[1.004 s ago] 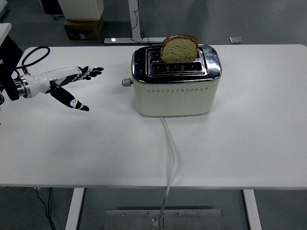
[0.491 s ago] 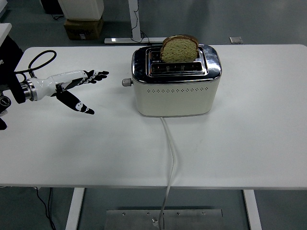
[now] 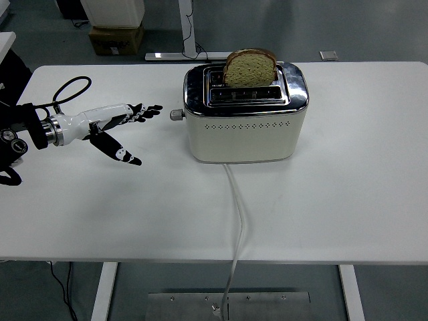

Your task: Press down toaster

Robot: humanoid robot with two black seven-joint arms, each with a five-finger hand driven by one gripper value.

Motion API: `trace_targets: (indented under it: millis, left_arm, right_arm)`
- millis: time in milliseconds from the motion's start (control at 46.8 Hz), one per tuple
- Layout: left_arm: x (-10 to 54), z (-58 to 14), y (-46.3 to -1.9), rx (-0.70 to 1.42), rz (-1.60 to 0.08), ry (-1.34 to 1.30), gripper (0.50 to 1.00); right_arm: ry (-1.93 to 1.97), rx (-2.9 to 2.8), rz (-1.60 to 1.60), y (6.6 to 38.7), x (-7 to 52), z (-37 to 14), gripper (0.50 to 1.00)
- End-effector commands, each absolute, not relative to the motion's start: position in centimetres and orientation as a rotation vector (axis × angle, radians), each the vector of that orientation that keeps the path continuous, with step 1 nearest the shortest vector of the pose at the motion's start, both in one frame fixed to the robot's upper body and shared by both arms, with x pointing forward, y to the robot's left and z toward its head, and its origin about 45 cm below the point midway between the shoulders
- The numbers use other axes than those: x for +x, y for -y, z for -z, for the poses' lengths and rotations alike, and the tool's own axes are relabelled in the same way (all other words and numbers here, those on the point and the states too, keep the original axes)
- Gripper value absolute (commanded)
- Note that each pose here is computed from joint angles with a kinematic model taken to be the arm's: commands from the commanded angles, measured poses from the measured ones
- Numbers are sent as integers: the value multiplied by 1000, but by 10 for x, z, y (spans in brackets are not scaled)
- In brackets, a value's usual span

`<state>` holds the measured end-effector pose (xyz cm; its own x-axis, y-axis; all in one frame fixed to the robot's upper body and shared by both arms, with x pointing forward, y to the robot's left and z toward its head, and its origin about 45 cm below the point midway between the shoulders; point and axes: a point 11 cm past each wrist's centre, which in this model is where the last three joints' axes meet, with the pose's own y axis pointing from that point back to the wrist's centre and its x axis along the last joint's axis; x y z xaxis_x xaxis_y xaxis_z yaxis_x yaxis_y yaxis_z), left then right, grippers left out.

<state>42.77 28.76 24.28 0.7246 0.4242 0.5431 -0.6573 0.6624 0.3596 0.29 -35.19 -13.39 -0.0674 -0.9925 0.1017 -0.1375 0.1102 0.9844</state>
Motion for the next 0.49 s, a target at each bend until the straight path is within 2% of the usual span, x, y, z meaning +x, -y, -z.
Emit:
trace_targets:
  millis: [0,470]
  left_arm:
    - [428,-241,-283,569,-629,437,1000]
    - [428,-241,-277,558,-621,435,1000]
  right_arm:
    - [1405,1203,1102,352,3,134,998]
    - [1407,1202,1103,352,3,134,1000]
